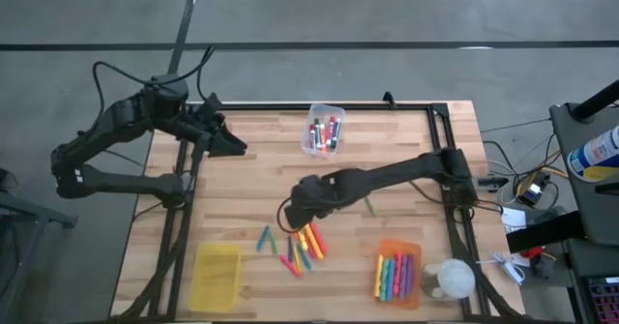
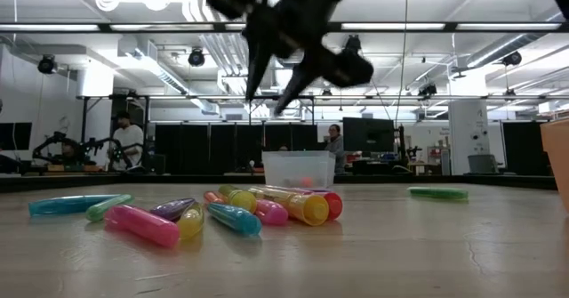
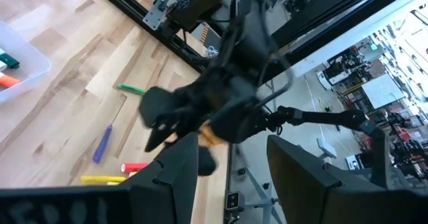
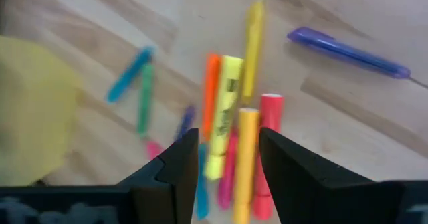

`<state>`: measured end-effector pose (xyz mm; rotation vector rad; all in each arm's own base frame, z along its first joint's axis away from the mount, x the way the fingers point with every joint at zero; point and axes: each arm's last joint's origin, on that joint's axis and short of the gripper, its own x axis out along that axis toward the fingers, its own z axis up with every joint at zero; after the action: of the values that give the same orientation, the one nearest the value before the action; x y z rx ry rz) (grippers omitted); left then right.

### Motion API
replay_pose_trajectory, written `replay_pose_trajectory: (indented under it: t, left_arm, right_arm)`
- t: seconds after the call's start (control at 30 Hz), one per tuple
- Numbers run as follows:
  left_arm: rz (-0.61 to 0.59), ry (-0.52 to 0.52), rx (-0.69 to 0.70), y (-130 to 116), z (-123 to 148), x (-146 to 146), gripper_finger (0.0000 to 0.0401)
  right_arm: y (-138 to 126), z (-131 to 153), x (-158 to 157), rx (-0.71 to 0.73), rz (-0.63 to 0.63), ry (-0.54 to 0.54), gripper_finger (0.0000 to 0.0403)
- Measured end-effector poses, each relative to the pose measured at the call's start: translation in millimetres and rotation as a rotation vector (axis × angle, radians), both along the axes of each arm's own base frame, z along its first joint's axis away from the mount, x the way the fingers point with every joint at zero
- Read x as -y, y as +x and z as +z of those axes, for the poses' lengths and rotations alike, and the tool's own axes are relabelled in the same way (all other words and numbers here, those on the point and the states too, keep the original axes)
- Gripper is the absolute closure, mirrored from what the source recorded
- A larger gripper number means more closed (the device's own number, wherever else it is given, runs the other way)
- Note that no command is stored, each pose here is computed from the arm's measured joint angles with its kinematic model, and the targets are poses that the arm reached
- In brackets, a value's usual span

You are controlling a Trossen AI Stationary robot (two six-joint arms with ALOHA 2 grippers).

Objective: Pick & Place Markers
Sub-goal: Put the pink highlighter into the orange bin

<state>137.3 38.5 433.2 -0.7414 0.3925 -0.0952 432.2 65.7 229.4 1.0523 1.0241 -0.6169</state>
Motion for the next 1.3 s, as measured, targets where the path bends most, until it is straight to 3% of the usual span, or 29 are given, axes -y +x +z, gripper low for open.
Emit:
replay_pose_trajectory:
  t: [0.3,0.7,0.83,1.03,1.3]
  left_arm:
    - [0.000,0.001,0.002,-1,0,0,0.0230]
    - [0.001,0.000,0.004,0,1,0,0.0230]
    - [0.001,-0.001,0.004,0,0,0,0.0230]
    - [0.002,-0.002,0.004,-1,1,0,0.0230]
    - [0.000,0.000,0.003,0,0,0,0.0230]
  right_arm:
    - [11,-52,-2,-0.139,0.027,0.028,0.0262]
    - [16,-89,-3,-0.226,0.090,0.018,0.0263]
    - [15,-88,-2,-0.230,0.093,0.016,0.0281]
    - [9,-75,-2,-0.241,0.095,0.016,0.0347]
    - [-14,-24,-1,-0.257,0.039,0.027,0.0351]
